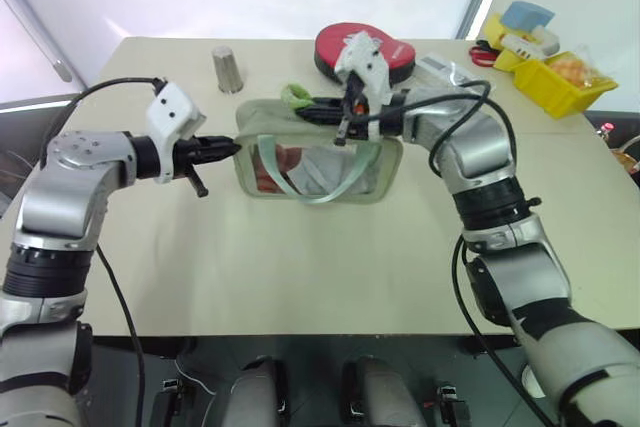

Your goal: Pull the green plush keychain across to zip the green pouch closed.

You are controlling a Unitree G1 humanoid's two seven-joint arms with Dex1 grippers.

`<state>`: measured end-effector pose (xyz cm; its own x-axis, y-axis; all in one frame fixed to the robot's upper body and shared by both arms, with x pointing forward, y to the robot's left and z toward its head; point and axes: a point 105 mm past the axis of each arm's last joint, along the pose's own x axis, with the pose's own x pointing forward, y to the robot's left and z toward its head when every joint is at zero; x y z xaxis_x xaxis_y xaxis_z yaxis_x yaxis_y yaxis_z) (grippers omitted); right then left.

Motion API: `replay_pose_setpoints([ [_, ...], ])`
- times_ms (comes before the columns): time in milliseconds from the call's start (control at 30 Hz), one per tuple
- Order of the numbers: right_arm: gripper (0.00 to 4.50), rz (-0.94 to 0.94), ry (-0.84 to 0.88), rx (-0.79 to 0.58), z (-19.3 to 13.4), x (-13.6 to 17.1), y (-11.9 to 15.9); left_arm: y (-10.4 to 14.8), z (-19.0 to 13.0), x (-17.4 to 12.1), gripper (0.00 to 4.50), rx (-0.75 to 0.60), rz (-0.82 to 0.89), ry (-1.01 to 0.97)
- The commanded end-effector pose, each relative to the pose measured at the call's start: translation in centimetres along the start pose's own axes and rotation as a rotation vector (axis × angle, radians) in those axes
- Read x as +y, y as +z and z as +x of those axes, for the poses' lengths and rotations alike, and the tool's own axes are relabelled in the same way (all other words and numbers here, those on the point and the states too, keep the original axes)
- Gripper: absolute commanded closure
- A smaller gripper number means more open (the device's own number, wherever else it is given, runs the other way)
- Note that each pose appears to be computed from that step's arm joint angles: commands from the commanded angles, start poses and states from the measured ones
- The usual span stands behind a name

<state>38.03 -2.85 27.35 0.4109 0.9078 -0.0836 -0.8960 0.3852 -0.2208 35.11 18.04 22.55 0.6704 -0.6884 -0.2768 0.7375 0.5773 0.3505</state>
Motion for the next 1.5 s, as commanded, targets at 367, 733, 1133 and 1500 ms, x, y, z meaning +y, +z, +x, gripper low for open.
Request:
replay_pose_setpoints([
  [367,4.45,-0.108,-0.489,0.089,-11.6,-7.0,0.9,0.2,-0.7,-0.3,4.50,-0.007,0.009,0.011],
  [733,4.45,-0.086,-0.906,0.153,-17.1,-9.2,-4.7,-0.2,-0.1,-1.2,4.50,-0.028,-0.033,0.026],
  [1133,4.45,0.184,-0.716,0.203,-11.4,-3.9,-14.5,0.0,0.0,-0.8,4.50,-0.021,-0.024,0.038],
  [1500,2.91,0.032,-0.478,0.138,-14.1,-6.3,-5.9,1.7,-1.5,0.3,2.95,-0.082,-0.060,0.022],
])
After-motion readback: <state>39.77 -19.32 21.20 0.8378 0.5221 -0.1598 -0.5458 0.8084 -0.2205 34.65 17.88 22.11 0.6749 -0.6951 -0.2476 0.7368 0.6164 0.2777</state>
